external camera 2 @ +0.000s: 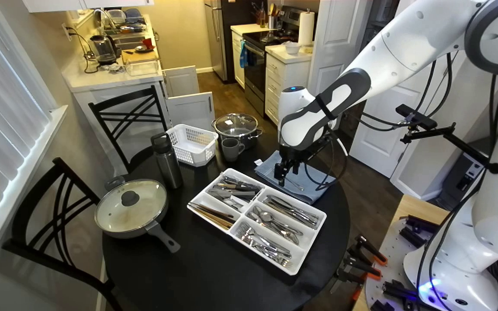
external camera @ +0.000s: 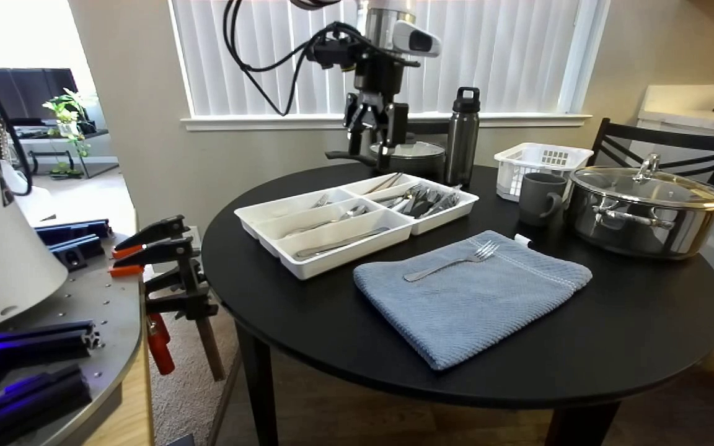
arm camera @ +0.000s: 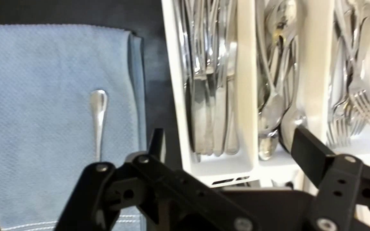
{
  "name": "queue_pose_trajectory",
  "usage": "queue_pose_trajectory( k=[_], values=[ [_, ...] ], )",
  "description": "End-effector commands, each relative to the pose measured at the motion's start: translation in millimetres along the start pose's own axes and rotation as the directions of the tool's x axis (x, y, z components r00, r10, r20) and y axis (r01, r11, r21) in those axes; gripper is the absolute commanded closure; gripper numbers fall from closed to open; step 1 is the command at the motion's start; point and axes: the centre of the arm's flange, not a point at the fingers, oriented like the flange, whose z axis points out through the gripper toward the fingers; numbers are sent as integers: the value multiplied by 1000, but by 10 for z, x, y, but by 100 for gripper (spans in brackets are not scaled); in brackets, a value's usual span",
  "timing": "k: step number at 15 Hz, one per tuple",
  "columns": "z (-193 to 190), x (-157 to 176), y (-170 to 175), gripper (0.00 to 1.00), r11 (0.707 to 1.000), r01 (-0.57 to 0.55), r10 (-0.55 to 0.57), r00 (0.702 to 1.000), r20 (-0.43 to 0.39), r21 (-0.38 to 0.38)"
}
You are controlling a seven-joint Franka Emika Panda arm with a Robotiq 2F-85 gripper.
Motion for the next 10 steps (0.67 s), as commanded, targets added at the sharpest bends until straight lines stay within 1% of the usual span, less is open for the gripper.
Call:
queue_pose_trajectory(
  k=[1,3,6,8,10],
  values=[
    [127,-340,-527,0,1000,19,-19,1000,-2,13],
    [280,-434,-762,0,1000,21,-21,1000,-4,-8],
    [517,-541,-1070,0,1000,25,-25,1000,-6,-1],
    [662,-571,-1184,0,1000,18,-18,1000,-10,0],
    [809,-560,-1214,0,1000,-2,2,1000,-12,-5]
  ],
)
